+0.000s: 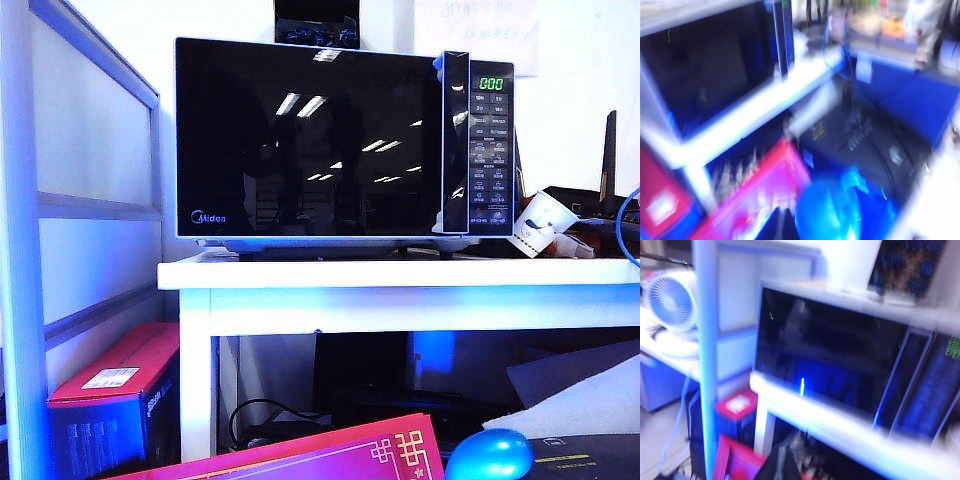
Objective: Open the microwave door, place the orange inside the microwave, then close the microwave door.
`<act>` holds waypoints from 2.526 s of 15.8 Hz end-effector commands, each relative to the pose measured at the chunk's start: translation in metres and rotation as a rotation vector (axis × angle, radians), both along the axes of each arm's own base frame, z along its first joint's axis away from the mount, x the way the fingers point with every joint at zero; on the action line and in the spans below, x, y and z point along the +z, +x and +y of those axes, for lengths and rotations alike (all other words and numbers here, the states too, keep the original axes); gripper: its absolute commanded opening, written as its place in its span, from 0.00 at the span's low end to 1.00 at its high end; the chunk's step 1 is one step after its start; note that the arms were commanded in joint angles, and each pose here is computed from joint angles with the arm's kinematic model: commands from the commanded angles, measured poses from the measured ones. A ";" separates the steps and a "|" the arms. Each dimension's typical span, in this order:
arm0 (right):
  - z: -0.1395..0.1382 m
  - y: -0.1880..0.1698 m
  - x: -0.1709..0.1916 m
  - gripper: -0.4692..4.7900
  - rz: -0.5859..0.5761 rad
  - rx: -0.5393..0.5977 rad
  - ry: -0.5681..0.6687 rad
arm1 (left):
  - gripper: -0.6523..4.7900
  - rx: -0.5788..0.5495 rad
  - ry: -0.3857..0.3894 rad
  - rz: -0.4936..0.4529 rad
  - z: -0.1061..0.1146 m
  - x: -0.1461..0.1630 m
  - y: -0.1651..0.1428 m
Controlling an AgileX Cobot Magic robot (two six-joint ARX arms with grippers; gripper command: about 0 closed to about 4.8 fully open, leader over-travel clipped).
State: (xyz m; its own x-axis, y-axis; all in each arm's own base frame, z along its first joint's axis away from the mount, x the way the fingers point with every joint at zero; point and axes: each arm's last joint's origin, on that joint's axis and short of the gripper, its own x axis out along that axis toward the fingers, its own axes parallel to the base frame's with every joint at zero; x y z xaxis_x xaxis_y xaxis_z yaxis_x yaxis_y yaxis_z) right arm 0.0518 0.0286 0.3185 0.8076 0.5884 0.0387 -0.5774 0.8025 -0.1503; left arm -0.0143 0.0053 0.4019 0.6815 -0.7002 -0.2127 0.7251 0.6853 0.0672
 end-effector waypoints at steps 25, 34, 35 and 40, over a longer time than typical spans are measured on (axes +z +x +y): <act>0.008 0.035 -0.172 0.09 0.416 -0.218 0.013 | 0.11 0.020 0.029 0.052 -0.075 -0.246 0.101; 0.008 0.035 -0.172 0.09 0.415 -0.221 0.013 | 0.11 0.349 -0.058 -0.108 -0.039 -0.246 0.105; 0.008 0.035 -0.172 0.09 0.415 -0.220 0.013 | 0.11 0.349 -0.056 -0.105 -0.039 -0.246 0.105; 0.008 0.035 -0.172 0.09 0.414 -0.223 0.013 | 0.11 0.348 -0.056 -0.105 -0.039 -0.246 0.105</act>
State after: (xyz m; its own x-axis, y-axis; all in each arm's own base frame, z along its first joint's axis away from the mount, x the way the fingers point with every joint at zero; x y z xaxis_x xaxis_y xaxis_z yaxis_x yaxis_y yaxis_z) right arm 0.0865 0.0367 0.1484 0.8646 0.4033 -0.2996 -0.4031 0.9128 0.0656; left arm 0.0905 -0.0341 0.1551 0.8972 -0.4284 -0.1068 0.4373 0.8958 0.0800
